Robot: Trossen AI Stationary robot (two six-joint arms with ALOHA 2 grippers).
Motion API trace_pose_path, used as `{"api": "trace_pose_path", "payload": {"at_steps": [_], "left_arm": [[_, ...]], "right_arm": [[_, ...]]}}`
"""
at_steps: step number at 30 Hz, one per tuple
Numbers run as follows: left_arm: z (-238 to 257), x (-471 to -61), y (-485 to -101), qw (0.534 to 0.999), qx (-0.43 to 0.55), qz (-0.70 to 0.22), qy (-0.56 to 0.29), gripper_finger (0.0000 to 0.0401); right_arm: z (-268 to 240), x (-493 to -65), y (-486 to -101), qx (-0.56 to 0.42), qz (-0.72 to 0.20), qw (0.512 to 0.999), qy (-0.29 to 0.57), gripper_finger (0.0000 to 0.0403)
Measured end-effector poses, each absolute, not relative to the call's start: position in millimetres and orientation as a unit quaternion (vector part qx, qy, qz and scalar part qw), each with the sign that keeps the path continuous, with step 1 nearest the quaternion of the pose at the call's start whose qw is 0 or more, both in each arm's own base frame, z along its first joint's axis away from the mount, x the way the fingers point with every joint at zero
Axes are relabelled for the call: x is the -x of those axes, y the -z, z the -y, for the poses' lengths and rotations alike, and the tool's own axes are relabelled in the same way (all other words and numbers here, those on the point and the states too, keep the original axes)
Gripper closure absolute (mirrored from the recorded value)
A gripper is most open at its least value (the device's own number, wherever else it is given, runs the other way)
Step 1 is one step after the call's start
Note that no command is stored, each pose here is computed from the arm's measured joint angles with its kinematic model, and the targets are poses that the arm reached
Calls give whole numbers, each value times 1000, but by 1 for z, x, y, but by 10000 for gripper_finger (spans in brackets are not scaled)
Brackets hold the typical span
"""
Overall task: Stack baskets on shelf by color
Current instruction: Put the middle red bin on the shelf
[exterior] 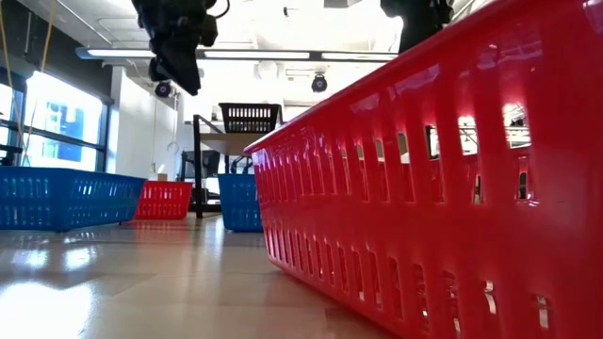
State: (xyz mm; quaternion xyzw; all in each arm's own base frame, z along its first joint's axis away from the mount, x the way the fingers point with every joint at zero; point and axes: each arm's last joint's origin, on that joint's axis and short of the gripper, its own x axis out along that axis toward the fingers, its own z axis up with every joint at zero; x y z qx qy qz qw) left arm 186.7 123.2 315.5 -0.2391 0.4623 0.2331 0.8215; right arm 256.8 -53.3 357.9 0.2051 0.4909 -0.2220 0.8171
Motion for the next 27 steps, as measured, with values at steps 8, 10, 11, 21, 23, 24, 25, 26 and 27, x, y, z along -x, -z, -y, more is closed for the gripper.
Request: {"api": "trace_pose_path", "payload": {"at_steps": [8,10,11,21,23,24,25,26,27], "left_arm": [[-123,-189,-305,827,225,-468,-214,316],[-122,-189,-305,828,223,-469,-211,316],[-121,-190,-305,829,222,-468,-210,316],[-120,-191,-305,831,220,-468,-207,316],[-120,-191,-305,831,220,-468,-207,316],[-120,-191,-305,831,220,-468,-207,316],[-120,-191,-305,831,220,-468,-207,316],[-120,-191,-305,831,220,-468,-207,316],[-120,-191,-305,831,220,-468,-207,316]], "right_arm": [[33,-266,-342,-232,-527,775,260,277],[27,-268,-339,-243,-534,765,267,277],[24,-270,-337,-248,-538,759,271,277],[-1,-270,-288,-304,-585,687,306,277],[-5,-271,-278,-307,-587,686,301,277],[-7,-272,-273,-309,-585,689,298,277],[-8,-273,-269,-312,-581,692,293,277],[-9,-274,-265,-316,-577,696,287,277],[-10,-275,-260,-321,-575,697,283,277]]}}
